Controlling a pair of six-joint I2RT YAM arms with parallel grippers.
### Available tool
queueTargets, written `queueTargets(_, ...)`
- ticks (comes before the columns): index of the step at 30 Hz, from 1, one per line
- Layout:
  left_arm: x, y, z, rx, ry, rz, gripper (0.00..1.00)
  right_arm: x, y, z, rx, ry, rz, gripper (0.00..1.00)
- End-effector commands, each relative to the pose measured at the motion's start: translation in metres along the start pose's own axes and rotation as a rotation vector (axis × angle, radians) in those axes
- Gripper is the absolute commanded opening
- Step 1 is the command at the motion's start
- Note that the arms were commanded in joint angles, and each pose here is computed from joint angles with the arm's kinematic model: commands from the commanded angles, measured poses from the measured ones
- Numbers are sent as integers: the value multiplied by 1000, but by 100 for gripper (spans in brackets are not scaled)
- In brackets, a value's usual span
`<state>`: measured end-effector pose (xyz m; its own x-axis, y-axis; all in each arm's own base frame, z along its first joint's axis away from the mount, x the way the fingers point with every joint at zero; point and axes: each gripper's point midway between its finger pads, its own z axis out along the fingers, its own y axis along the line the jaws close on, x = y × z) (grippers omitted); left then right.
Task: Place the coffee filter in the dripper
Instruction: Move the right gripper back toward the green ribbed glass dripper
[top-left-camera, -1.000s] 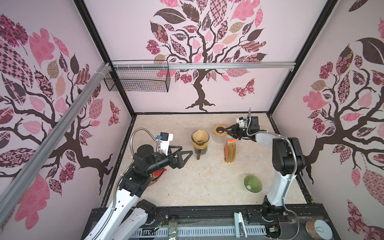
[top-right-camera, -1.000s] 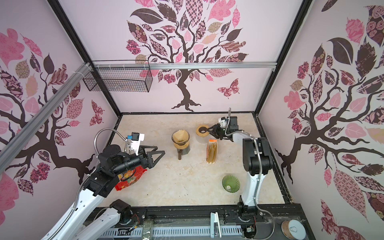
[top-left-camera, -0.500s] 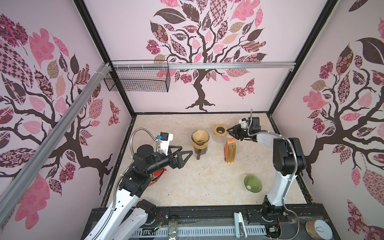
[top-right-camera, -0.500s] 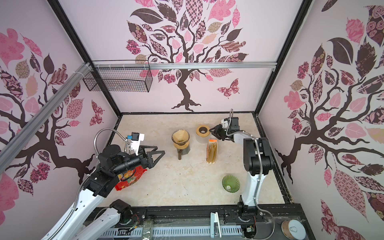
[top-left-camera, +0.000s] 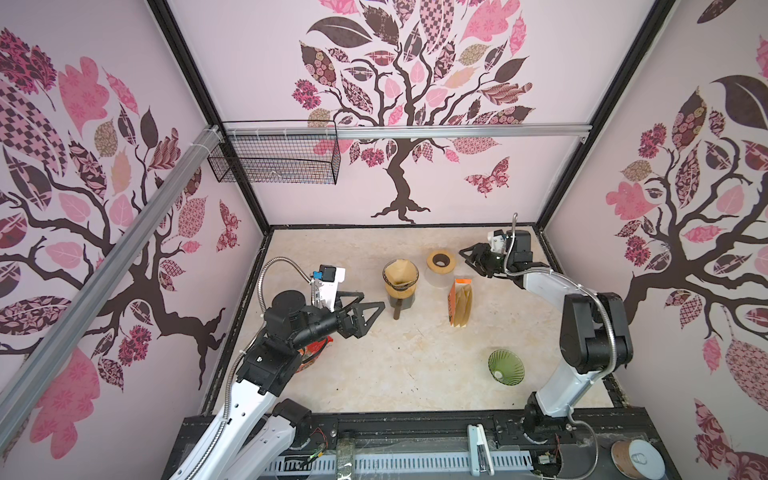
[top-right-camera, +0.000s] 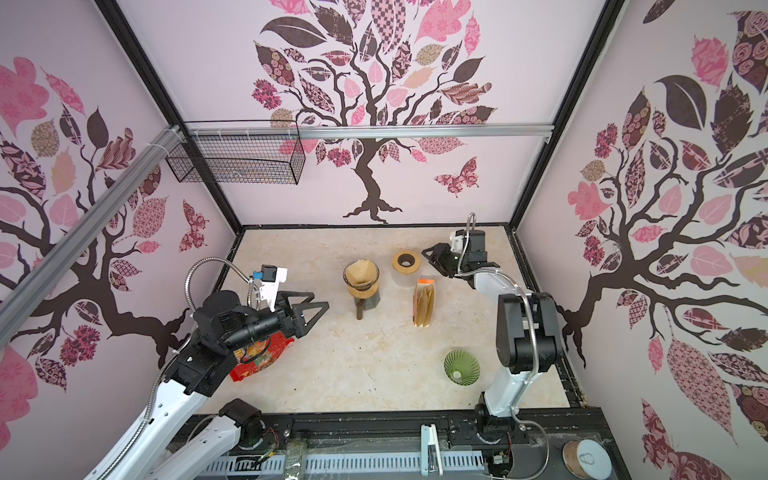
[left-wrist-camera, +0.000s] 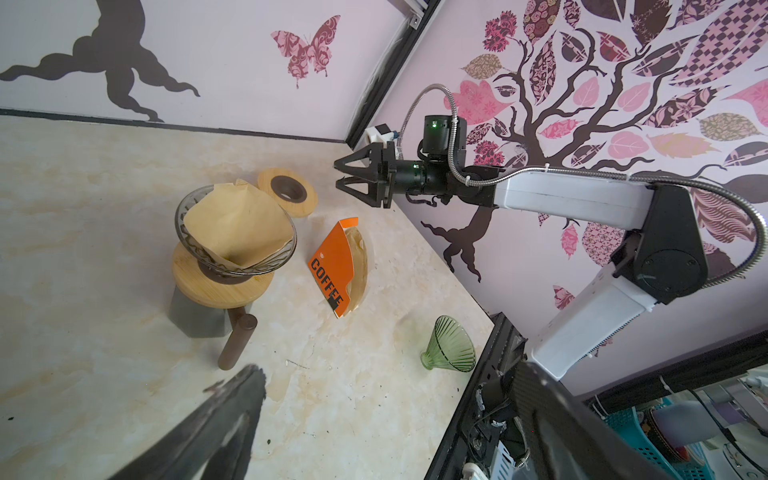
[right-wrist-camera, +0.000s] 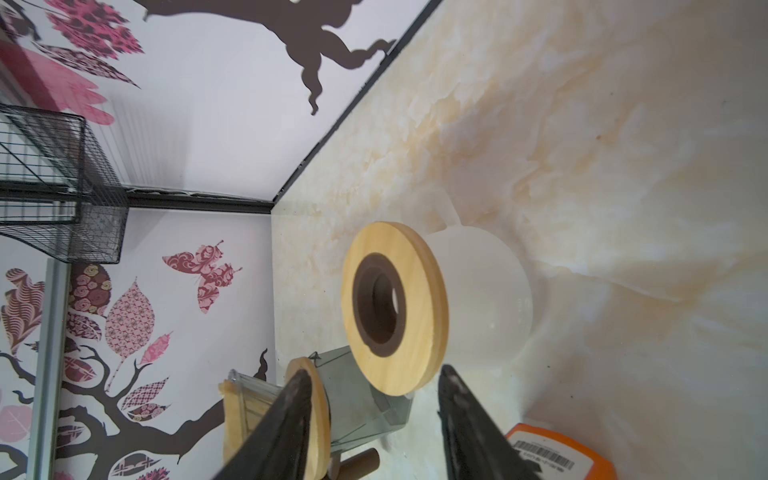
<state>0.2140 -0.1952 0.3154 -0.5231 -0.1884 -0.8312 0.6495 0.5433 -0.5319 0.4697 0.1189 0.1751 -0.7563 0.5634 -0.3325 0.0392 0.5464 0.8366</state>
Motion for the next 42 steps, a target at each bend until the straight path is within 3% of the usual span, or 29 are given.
queueTargets(1, 2, 2, -2, 1, -11, 10, 97, -11, 27, -26, -31, -76, -35, 57)
queueTargets(7, 2, 1, -3, 0, -15, 7, 97, 2, 33, -58, 9, -122, -68, 72)
queueTargets(16, -2, -5, -10, 8, -39, 10, 97, 36, 6, -129, 255, -218, -97, 86)
queueTargets(20, -1, -9, -12, 4, -37, 17, 97, 56, -11, -164, 367, -265, -79, 100)
queueTargets(25, 5, -11, -11, 1, -13, 16, 97, 86, -35, -194, 481, -261, -27, 100)
queueTargets(29, 19, -7, 0, -16, 85, -18, 97, 101, -56, -223, 621, -288, 27, 100)
queueTargets(32, 38, -12, 13, 51, 175, -89, 97, 115, -70, -242, 722, -281, 79, 100)
queueTargets(36, 54, -12, 23, 75, 281, -122, 97, 138, -80, -252, 748, -242, 112, 100)
queueTargets(42, 51, -11, 21, 65, 246, -123, 97, 175, -98, -264, 771, -190, 172, 99)
